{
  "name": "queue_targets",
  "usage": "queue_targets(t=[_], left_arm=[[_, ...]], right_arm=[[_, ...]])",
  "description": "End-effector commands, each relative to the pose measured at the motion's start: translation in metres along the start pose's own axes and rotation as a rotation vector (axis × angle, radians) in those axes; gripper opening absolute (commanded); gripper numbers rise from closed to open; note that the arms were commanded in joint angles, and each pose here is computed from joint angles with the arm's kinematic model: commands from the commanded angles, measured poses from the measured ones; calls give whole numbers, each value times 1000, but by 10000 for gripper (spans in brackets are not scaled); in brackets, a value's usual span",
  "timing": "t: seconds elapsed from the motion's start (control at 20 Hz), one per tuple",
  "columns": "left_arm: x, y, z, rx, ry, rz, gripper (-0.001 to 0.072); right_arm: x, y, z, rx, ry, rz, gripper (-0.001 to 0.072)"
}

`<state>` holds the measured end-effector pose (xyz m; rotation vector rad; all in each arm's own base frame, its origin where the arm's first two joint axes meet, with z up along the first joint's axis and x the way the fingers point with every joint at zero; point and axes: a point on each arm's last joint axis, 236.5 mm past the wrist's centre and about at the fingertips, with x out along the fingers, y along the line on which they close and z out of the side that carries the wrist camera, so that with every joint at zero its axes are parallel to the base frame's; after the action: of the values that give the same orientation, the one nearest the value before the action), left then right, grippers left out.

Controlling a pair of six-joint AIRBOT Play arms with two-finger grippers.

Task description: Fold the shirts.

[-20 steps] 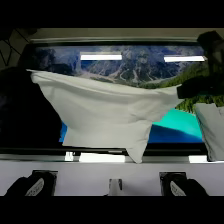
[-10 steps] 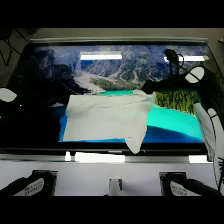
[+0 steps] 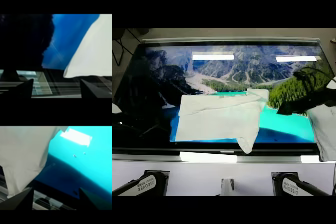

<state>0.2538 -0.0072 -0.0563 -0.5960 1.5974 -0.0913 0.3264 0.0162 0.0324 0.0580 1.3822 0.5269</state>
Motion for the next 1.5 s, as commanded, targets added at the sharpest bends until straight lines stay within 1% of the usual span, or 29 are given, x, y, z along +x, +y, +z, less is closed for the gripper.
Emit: queue_targets(t=[0.0, 0.05, 0.25, 0.35, 0.4, 0.5, 0.55, 0.6, 0.65, 0.75, 0.8, 1.05, 1.25, 1.45], left_arm=[[39, -14, -27, -62, 43, -160, 720], [45, -17, -25, -80, 24, -186, 720], [55, -15, -19, -111, -5, -189, 720], [60, -26, -17, -106, 3, -230, 713], [65, -29, -17, -107, 9, -237, 659], [76, -36, -15, -98, 19, -233, 652], [82, -39, -15, -86, 22, -226, 609], [86, -42, -16, -73, 24, -219, 501], [90, -44, -14, -62, 17, -209, 409], [92, -48, -13, -48, 8, -203, 83], [91, -48, -13, -42, 7, -204, 34], [74, -62, -9, 54, 0, -230, 30], [51, -73, -2, 105, -81, -238, 30], [34, -82, -2, 144, -134, -246, 30]], right_arm=[[21, 20, -28, 9, 89, 107, 549], [27, 24, -30, -2, 101, 112, 550], [37, 37, -20, -58, 91, 98, 551], [41, 40, -16, -80, 85, 89, 552], [42, 41, -15, -86, 83, 85, 552], [42, 41, -14, -73, 81, 83, 552], [42, 41, -14, -61, 82, 82, 552], [43, 41, -15, -60, 86, 84, 553], [45, 41, -18, -58, 92, 83, 553], [52, 40, -23, -45, 104, 87, 553], [59, 38, -28, -26, 112, 89, 553], [105, 28, -57, 81, 132, 85, 566], [134, 42, -49, 173, 78, 188, 564], [158, 49, -44, 177, 92, 190, 552]])
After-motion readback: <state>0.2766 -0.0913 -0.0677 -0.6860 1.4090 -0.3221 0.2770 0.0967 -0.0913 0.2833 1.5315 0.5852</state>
